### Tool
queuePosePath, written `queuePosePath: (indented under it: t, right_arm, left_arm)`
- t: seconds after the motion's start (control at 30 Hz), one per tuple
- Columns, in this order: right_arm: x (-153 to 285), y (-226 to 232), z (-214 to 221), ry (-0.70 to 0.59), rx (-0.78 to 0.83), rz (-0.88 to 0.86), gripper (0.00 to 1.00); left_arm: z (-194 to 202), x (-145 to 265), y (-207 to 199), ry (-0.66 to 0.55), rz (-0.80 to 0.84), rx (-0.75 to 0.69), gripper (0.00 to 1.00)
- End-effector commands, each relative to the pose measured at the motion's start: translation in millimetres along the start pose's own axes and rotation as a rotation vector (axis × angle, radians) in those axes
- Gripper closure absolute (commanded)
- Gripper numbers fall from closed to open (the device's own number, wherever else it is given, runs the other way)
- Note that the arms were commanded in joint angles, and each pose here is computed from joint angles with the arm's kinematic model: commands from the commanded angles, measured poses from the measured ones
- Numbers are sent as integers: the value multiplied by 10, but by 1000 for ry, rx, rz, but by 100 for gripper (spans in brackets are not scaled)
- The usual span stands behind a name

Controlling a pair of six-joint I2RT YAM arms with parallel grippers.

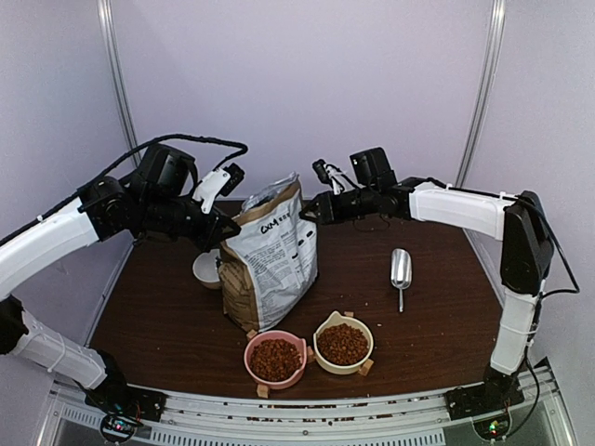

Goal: Serve the pet food

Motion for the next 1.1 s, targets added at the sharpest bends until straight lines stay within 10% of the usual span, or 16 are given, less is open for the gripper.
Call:
queuePosePath:
  t: [0.0, 0.67, 0.87, 1.07]
  right_arm:
    - [81, 135, -6, 12, 20, -106, 93]
    - [1101, 276, 807, -156, -43, -72, 100]
    - [1302, 399, 443, -227, 57, -80, 41]
    - [1364, 510, 108, -196, 219, -171, 20]
  left_arm:
    - [-494, 270, 99, -198, -39, -25, 100]
    - [-581, 201, 395, -185, -132, -149, 100]
    - [-632, 203, 221, -217, 3, -185, 100]
    - [-697, 294, 182, -245, 33, -128, 50]
Point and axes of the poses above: each gripper's point midway between its finger pads, its own x axis back along the fingers, its own y axis along the line the jaws close on, z = x × y, the point moved 4 cm from there along x, back along the fingers, and after that the axes turned 2 degrees about -x, right-handed, at the moved point
